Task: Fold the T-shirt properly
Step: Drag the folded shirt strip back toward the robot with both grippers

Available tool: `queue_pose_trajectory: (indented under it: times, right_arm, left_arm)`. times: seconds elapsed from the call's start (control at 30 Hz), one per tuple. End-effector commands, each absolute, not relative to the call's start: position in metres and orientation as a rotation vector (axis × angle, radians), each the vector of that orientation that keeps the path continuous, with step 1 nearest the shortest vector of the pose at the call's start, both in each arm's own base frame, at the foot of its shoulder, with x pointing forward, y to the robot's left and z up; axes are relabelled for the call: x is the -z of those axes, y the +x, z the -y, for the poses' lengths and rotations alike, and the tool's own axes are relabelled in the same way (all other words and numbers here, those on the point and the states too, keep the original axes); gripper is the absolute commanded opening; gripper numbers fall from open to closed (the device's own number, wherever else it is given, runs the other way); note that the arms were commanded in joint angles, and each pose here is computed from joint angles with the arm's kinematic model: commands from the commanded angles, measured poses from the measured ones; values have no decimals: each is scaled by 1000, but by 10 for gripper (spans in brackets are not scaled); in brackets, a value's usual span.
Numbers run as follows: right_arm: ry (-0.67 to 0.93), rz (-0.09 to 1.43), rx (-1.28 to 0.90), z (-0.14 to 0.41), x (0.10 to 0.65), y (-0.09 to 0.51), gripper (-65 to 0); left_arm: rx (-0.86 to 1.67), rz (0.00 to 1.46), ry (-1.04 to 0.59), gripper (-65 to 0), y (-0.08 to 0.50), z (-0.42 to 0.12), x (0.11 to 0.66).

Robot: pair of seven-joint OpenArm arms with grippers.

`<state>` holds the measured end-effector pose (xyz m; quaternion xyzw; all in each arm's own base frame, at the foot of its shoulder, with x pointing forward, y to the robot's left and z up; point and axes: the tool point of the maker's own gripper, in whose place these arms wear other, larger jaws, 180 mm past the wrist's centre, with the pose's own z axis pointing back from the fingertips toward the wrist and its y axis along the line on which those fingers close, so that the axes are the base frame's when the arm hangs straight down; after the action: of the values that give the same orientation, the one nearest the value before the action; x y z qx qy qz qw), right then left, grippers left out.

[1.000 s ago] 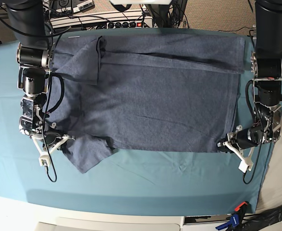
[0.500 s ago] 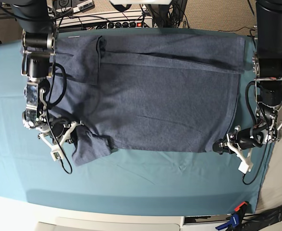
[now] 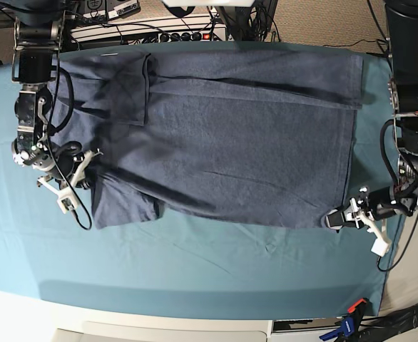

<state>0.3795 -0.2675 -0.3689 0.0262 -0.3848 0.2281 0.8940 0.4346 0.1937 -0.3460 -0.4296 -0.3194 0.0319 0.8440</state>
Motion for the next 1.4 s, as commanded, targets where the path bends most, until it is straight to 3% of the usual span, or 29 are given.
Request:
queue_pose_trajectory:
  times: [0.0, 0.43, 1.1, 1.37]
  right_arm:
    - [38, 863, -479, 275, 345, 390, -650]
    - [75, 937, -397, 292, 314, 365, -650]
    - [59, 891, -497, 277, 316, 322, -650]
    - [62, 859, -540, 266, 321, 303, -650]
  left_arm:
    - [-61, 715, -923, -650, 441, -200, 330]
    - [-146, 627, -1025, -650, 401, -195, 360]
    - [-81, 575, -915, -650, 377, -241, 356]
    - [44, 554, -877, -650, 347, -231, 360]
